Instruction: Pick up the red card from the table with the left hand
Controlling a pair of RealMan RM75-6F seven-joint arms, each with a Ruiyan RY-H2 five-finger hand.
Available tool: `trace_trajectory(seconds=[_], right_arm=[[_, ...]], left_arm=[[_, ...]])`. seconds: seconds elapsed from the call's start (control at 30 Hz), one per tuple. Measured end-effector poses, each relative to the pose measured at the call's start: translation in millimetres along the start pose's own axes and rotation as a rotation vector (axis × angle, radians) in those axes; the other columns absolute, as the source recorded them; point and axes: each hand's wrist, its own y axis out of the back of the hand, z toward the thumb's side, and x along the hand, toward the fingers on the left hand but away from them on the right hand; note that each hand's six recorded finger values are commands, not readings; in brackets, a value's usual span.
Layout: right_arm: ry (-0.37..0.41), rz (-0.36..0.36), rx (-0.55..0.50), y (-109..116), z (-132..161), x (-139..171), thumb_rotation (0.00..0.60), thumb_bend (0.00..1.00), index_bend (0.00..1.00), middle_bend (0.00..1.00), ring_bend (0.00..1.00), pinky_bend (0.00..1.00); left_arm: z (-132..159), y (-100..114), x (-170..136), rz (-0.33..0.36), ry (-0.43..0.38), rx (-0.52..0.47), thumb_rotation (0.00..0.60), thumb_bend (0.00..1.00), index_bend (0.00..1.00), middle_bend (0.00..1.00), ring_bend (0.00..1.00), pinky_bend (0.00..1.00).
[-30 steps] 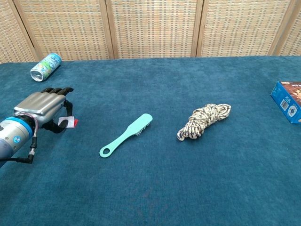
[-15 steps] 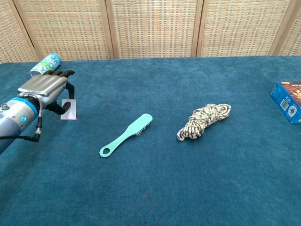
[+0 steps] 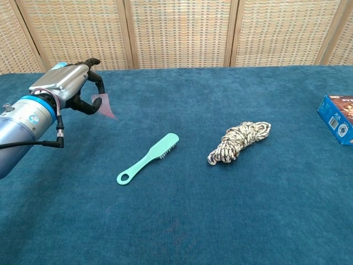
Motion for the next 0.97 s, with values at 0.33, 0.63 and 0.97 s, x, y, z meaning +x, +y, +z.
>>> trace_trajectory(seconds=[0.33, 0.63, 0.97], right_arm=[[0.011, -0.018, -0.003, 4.6, 3.3, 2.7, 0.6, 0.0, 0.0, 0.0, 0.0, 0.0], [0.01, -0.022, -0.001, 6.2, 3.5, 3.5, 0.6, 0.0, 0.0, 0.0, 0.0, 0.0], [0.011, -0.026, 0.005, 6.2, 3.8, 3.9, 0.6, 0.0, 0.0, 0.0, 0.0, 0.0]], left_arm=[[37.5, 14.6, -48.0, -0.08, -0.003, -0.524, 0.6, 0.5, 0.58, 0.0, 0.0, 0.0], [40.5, 39.0, -73.8, -0.104, 0.004, -0.792, 0.6, 0.49, 0.58, 0.0, 0.0, 0.0], [48.4, 51.3, -80.4, -0.157, -0.047, -0.875, 0.6, 0.48, 0.58, 0.0, 0.0, 0.0]])
